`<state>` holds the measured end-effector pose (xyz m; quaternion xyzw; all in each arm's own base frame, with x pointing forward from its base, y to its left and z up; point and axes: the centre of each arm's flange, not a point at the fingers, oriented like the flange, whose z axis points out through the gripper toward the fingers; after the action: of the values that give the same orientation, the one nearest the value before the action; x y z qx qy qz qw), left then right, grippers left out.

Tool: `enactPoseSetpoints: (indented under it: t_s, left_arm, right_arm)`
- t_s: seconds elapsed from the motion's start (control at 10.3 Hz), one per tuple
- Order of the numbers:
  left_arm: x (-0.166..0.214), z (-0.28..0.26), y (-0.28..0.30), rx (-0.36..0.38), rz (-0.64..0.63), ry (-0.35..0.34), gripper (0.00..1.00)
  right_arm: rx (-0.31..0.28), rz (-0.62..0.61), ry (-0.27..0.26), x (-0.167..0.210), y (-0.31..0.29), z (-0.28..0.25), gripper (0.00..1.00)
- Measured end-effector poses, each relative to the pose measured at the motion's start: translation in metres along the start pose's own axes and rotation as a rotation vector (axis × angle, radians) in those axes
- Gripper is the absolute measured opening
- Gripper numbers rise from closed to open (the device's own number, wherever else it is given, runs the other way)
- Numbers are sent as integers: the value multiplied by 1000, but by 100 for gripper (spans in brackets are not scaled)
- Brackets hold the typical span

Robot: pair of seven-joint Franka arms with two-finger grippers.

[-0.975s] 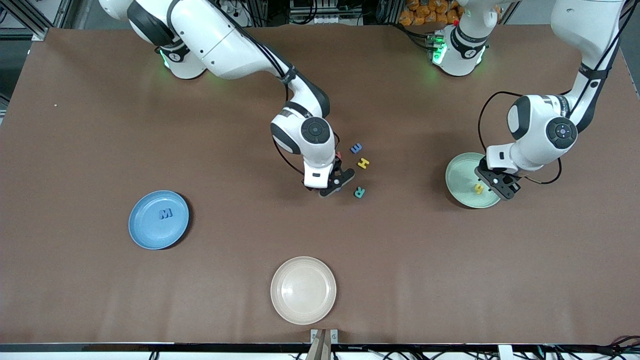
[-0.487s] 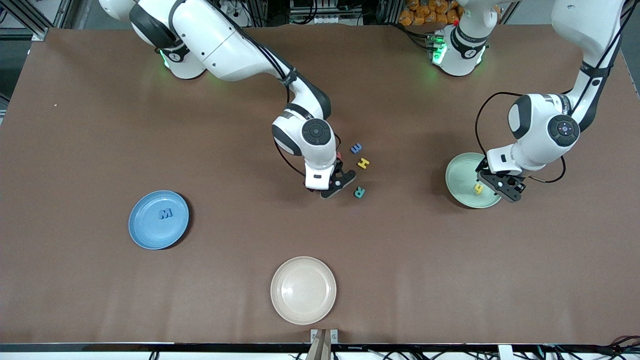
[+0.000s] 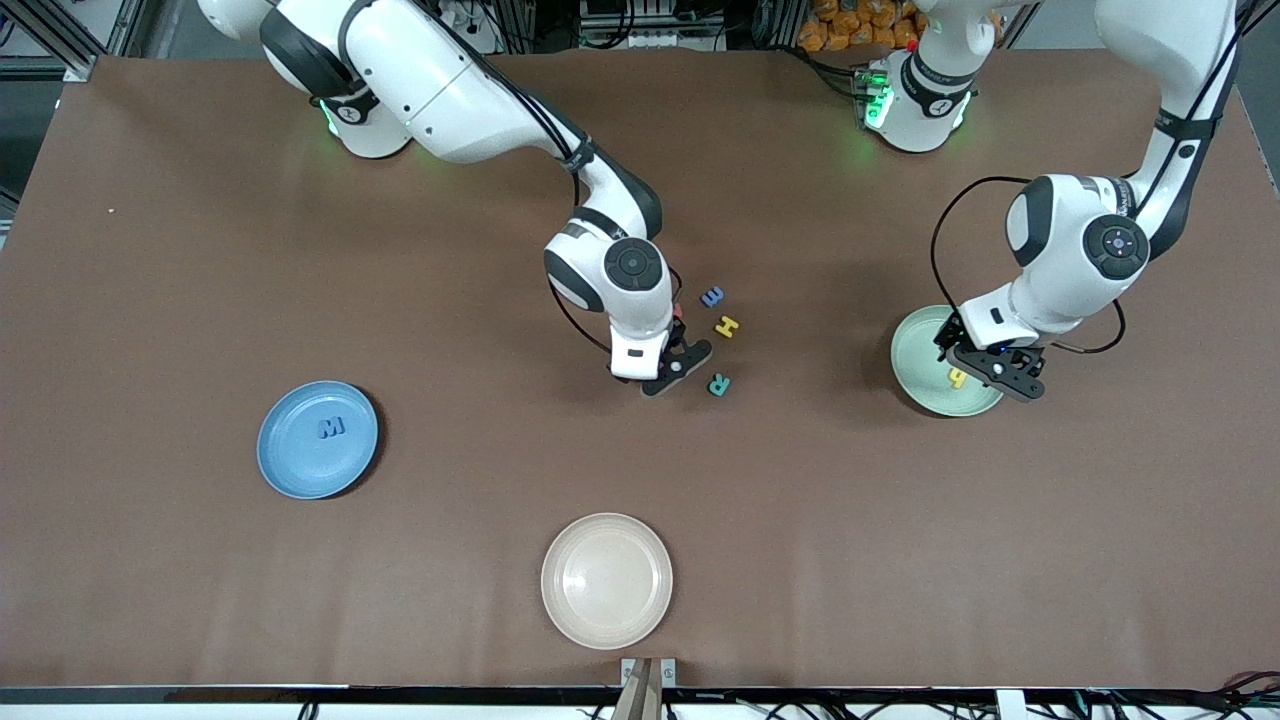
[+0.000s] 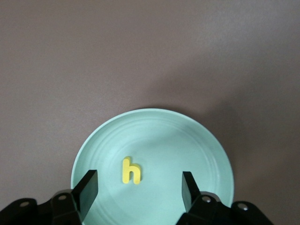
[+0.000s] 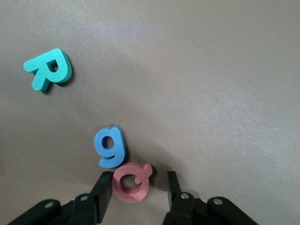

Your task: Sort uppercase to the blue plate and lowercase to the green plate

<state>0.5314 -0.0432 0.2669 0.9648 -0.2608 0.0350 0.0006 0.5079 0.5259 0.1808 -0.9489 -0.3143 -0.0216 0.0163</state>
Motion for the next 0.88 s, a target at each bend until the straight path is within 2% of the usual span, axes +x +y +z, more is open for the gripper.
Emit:
enactPoseSetpoints:
  t_s: [0.19, 0.29, 0.39, 0.49, 0.68, 0.88]
  left_arm:
    - [5, -11, 6, 7, -120, 16, 85]
    - [8, -18, 9, 12, -186, 27, 88]
    - [9, -25, 12, 15, -260, 34, 88]
    - [12, -30, 17, 15, -337, 39, 100]
    - [16, -35, 27, 13, -426, 47, 100]
    - [19, -39, 34, 11, -484, 51, 100]
  right_arm:
    - [-10, -11, 2, 0, 0, 1, 47]
    - [-19, -21, 7, 1, 0, 0, 35]
    - [-25, -26, 10, 1, 0, 0, 36]
    - [-26, -24, 14, 3, 2, -2, 36]
    - [-28, -8, 21, 9, 11, -12, 36]
    - [-34, 43, -1, 16, 38, -39, 36]
